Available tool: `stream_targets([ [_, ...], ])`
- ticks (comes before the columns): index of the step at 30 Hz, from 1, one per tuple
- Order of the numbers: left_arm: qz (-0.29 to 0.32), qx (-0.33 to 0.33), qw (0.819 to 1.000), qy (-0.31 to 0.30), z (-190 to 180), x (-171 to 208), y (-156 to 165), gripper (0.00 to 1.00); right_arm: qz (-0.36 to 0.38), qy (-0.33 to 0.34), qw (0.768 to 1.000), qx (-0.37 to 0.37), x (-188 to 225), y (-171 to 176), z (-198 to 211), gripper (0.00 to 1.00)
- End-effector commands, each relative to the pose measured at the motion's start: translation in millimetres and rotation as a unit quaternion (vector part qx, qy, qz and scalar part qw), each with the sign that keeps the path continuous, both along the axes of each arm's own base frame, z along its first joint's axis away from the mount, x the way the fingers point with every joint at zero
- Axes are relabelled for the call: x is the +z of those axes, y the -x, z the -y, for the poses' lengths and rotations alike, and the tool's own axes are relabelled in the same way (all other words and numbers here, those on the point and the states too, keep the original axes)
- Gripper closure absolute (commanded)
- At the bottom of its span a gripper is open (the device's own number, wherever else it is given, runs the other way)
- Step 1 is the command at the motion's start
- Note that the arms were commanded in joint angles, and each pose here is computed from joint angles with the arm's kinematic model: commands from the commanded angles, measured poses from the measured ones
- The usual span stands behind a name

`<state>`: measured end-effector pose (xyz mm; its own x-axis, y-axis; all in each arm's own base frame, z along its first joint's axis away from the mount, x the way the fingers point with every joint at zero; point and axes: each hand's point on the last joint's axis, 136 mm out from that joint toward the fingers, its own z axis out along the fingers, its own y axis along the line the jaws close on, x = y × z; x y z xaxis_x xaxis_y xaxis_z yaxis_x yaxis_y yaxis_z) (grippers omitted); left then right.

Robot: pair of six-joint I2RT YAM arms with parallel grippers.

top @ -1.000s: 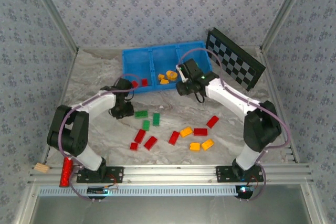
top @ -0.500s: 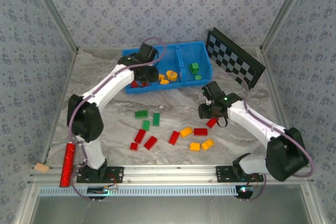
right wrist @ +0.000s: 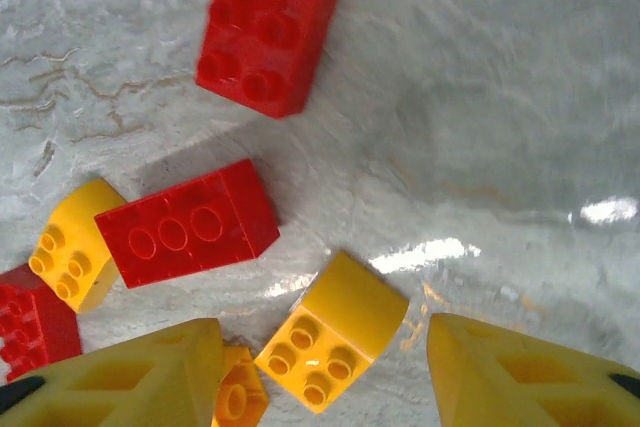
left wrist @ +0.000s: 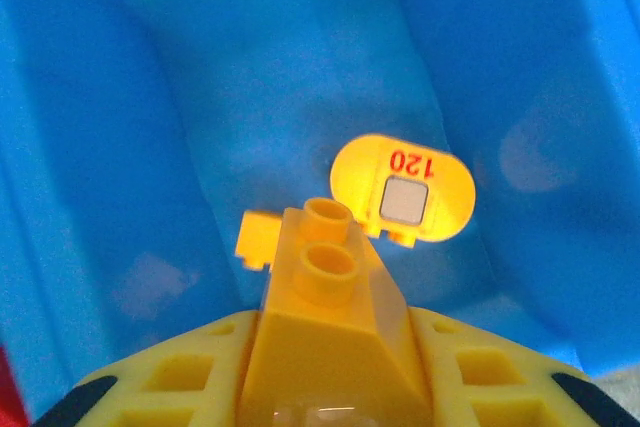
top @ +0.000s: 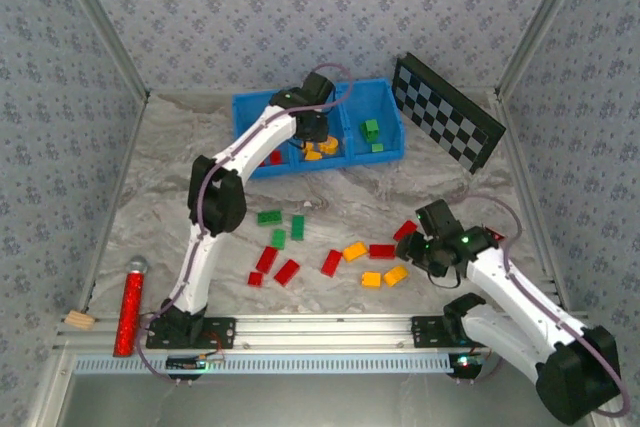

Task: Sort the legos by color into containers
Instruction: Place the lego in the container.

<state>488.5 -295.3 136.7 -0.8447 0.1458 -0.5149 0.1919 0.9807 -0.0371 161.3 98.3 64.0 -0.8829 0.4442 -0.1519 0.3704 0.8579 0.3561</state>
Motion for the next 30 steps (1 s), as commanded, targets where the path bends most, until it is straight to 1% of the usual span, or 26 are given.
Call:
stream_targets([
  [1,-0.003,-0.006,1.0,-0.014,-4.8,0.1,-7.4,0.73,-0.054,-0.039,0.995,-0.069,-9.7,21.6,-3.1,0.41],
  [5,-0.015,-0.011,1.0,-0.004,2.2,-14.7,-14.4,0.72,-0.073,-0.048,0.993,-0.081,-16.2,31.3,-9.1,0.39],
  [10,-0.036,-0.019,0.999,0.008,11.4,-34.9,-15.9,0.7,-0.074,-0.058,0.992,-0.089,-20.1,27.8,-18.9,0.37],
  [14,-0.046,-0.024,0.999,0.014,15.7,-42.4,-15.4,0.64,-0.09,-0.053,0.991,-0.083,-23.5,29.1,-24.0,0.37],
  [16,-0.048,-0.027,0.998,0.016,16.6,-42.1,-14.2,0.6,-0.093,-0.043,0.991,-0.081,-25.0,29.5,-23.5,0.37],
  [19,-0.047,-0.03,0.998,0.016,16.5,-38.5,-13.2,0.53,-0.098,-0.038,0.991,-0.082,-30.2,28.2,-24.3,0.37],
  [25,-0.035,-0.034,0.998,0.027,17.5,-21.0,-12.7,0.49,-0.096,-0.029,0.992,-0.08,-34.7,22.3,-27.3,0.37],
  [28,-0.023,-0.04,0.998,0.04,20.8,-3.7,-11.6,0.48,-0.097,-0.018,0.992,-0.076,-39.2,20.5,-27.2,0.38],
  [30,-0.013,-0.045,0.998,0.047,22.4,10.6,-9.8,0.47,-0.1,-0.009,0.993,-0.069,-43.4,20.4,-27.1,0.44],
])
